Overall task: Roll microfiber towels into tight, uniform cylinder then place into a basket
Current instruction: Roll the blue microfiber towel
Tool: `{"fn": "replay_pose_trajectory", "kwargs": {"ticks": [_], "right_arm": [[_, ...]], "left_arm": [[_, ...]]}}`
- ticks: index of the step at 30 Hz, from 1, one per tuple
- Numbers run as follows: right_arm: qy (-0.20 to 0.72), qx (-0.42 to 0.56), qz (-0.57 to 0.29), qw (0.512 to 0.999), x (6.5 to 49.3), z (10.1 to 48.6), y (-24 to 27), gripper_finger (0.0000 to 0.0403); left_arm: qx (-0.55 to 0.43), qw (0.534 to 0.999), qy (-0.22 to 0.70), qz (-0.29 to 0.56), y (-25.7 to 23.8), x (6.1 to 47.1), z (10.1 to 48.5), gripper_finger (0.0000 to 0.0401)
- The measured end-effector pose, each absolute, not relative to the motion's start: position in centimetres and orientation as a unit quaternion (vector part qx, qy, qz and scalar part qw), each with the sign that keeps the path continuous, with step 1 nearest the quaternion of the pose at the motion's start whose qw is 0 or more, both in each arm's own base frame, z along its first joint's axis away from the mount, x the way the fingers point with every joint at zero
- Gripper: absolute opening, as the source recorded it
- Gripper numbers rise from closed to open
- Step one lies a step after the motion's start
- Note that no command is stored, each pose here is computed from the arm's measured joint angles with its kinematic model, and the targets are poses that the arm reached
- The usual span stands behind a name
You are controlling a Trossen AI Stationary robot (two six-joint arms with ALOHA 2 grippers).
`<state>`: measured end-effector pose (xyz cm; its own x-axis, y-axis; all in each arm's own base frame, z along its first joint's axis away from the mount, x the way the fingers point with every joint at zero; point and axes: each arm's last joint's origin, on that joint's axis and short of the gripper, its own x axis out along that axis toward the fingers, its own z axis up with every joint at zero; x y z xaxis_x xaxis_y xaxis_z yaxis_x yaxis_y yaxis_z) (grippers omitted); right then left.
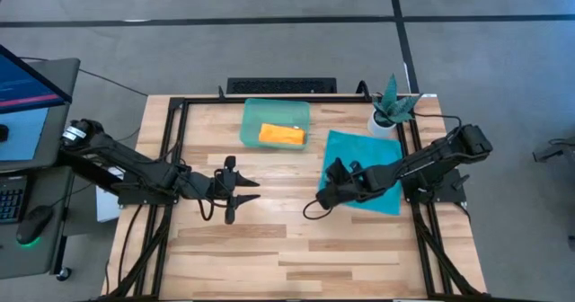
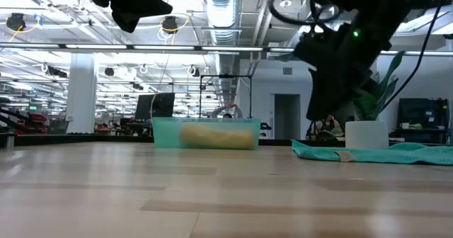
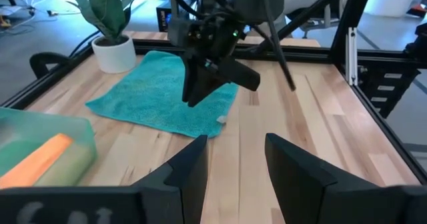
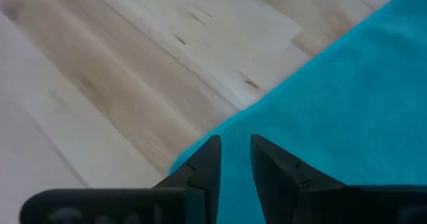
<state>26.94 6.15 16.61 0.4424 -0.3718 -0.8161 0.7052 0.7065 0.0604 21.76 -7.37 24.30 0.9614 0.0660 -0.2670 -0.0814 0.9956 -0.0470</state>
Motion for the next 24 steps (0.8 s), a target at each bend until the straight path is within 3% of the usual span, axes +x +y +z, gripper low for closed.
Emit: {"fn": "replay_pose_trajectory", "kwargs": {"ticks": [24], "right_arm": [[0.407,0.267,-0.404,0.774,25.9,13.2,4.5,0.0102]], "left_arm": [[-0.025,0.989,0.141,0.039,-7.3,21.7,24.1,0.0141]]}}
